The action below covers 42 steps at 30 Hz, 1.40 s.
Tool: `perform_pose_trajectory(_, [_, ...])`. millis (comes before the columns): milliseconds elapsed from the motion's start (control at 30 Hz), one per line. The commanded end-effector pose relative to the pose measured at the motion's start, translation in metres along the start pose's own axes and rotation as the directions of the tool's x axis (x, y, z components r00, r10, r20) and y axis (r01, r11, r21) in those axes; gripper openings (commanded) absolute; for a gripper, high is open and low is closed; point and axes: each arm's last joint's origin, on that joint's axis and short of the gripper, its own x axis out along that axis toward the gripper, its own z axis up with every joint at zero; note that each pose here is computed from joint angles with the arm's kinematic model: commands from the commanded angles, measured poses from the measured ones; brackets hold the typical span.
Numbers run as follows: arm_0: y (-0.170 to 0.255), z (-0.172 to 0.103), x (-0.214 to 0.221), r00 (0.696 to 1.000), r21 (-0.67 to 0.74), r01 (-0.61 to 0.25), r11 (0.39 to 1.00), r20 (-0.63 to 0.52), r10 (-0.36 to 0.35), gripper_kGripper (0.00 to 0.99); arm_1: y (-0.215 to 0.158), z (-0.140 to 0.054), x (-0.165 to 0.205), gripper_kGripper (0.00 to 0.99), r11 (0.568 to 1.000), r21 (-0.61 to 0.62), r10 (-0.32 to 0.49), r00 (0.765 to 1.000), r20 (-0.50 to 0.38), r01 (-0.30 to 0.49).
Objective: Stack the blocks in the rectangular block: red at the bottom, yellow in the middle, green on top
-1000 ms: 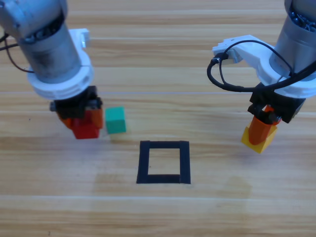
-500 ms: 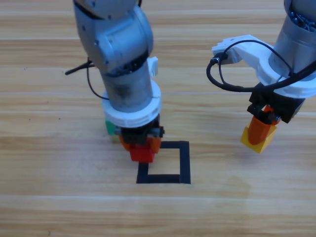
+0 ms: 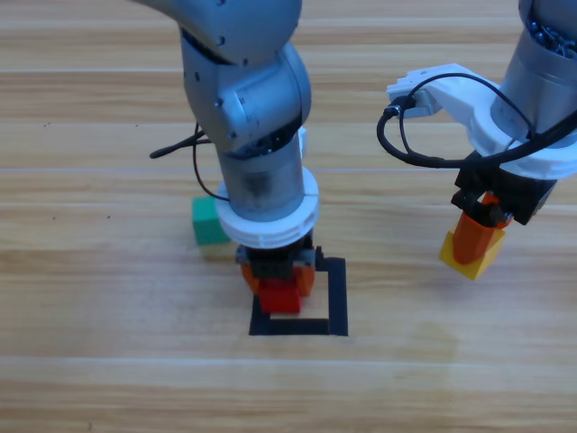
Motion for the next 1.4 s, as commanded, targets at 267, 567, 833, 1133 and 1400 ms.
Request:
perform_pose_trajectory(267, [-0.021,-0.018,0.019,0.999,-0.016,-0.023,1.0,-0.035,0.023,0.002,0.011,-0.004,0.0,0.015,1.0,-0.024,0.001,1.0,0.006,-0.001])
perform_pose_trajectory(567, [-0.026,-0.015,0.021,0.999,-0.029,-0.048,0.998,-0.01,0.047,0.002,0.011,-0.004,0.0,0.015,1.0,-0.025,0.004,1.0,0.008,-0.004])
perform_pose_trajectory(833, [-0.032,-0.01,0.031,0.997,-0.023,-0.072,0.997,-0.019,0.071,0.002,0.011,-0.005,0.0,0.015,1.0,-0.026,0.006,1.0,0.006,-0.006])
perform_pose_trajectory(1133, [-0.032,-0.01,0.034,0.997,-0.018,-0.08,0.997,-0.018,0.08,0.002,0.012,-0.005,-0.001,0.015,1.0,-0.026,0.007,1.0,0.009,-0.007])
perform_pose_trajectory(1400, [-0.033,-0.008,0.031,0.997,-0.017,-0.077,0.997,-0.005,0.077,0.002,0.012,-0.006,-0.001,0.015,1.0,-0.026,0.007,1.0,0.008,-0.007])
